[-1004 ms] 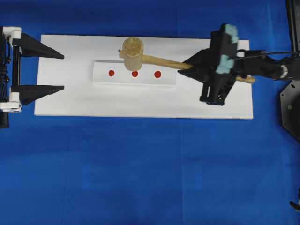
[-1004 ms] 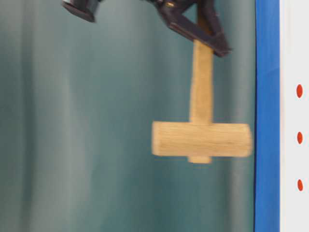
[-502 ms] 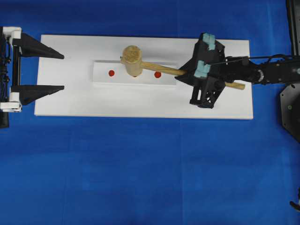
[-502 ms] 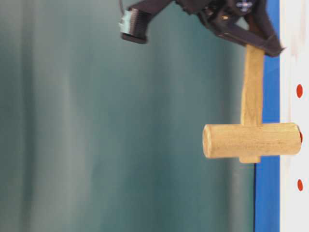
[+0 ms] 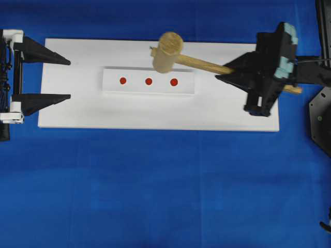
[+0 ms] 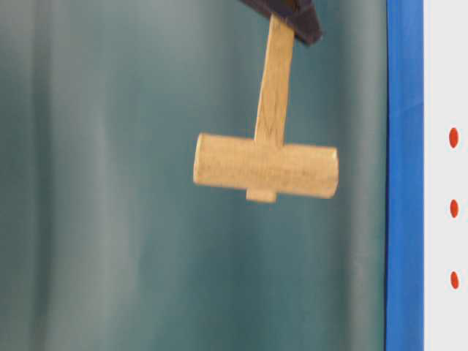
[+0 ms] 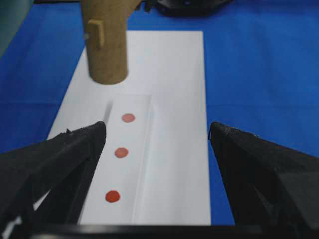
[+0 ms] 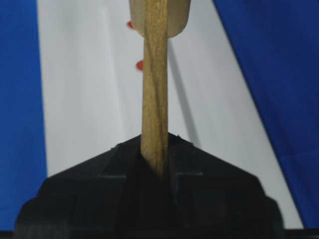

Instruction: Hit the mark with a hammer.

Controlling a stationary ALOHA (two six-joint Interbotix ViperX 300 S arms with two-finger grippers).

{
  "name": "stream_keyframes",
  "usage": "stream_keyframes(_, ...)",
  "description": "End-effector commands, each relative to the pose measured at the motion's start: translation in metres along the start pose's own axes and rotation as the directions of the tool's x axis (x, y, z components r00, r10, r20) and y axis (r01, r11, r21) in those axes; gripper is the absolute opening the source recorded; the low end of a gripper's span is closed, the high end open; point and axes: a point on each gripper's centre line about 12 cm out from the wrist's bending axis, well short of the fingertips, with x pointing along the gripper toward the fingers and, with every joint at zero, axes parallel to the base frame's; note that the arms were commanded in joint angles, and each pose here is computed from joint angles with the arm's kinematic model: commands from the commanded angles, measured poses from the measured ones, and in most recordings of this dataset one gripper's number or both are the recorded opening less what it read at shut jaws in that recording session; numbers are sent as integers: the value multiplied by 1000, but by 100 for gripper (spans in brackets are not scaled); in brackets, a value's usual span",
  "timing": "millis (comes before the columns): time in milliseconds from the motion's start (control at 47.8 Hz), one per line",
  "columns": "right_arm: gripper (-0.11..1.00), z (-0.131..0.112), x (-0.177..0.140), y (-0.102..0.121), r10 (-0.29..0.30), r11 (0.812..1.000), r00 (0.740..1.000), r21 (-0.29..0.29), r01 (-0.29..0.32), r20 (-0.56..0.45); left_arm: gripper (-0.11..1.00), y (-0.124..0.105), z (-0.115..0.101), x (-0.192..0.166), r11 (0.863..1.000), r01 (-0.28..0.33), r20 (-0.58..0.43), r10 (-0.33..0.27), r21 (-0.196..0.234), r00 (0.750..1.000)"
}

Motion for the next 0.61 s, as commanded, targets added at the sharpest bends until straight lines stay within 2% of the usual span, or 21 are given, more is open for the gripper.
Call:
stream_keyframes(0, 0, 5, -5, 1, 5, 1000, 1000, 0, -5, 27, 83, 1, 5, 1, 1000, -4, 14, 4, -2, 1000)
stream_keyframes(188, 0, -3, 1, 0, -3, 1000, 1000, -5, 3, -9, 83, 1, 5, 1, 1000, -4, 15, 4, -4, 1000)
stream_keyframes(293, 0, -26, 15, -4, -30, 1000, 995, 0, 30, -96, 83, 1, 5, 1, 1000, -4, 15, 4, -2, 1000)
stream_keyframes(355, 0, -48, 27, -6, -46, 999, 981, 4, 48, -186, 83, 1, 4, 1, 1000, -4, 14, 4, -4, 1000)
stream_keyframes(439, 0, -66, 39, -7, -53, 998, 963, 17, 60, -265, 83, 1, 5, 1, 1000, -4, 15, 4, -2, 1000)
stream_keyframes(502, 0, -70, 42, -4, -43, 999, 957, 16, 49, -286, 83, 1, 5, 1, 1000, -4, 14, 4, -4, 1000)
stream_keyframes(586, 0, -65, 42, -3, -39, 999, 962, 16, 45, -270, 83, 1, 4, 0, 1000, -4, 14, 4, -4, 1000)
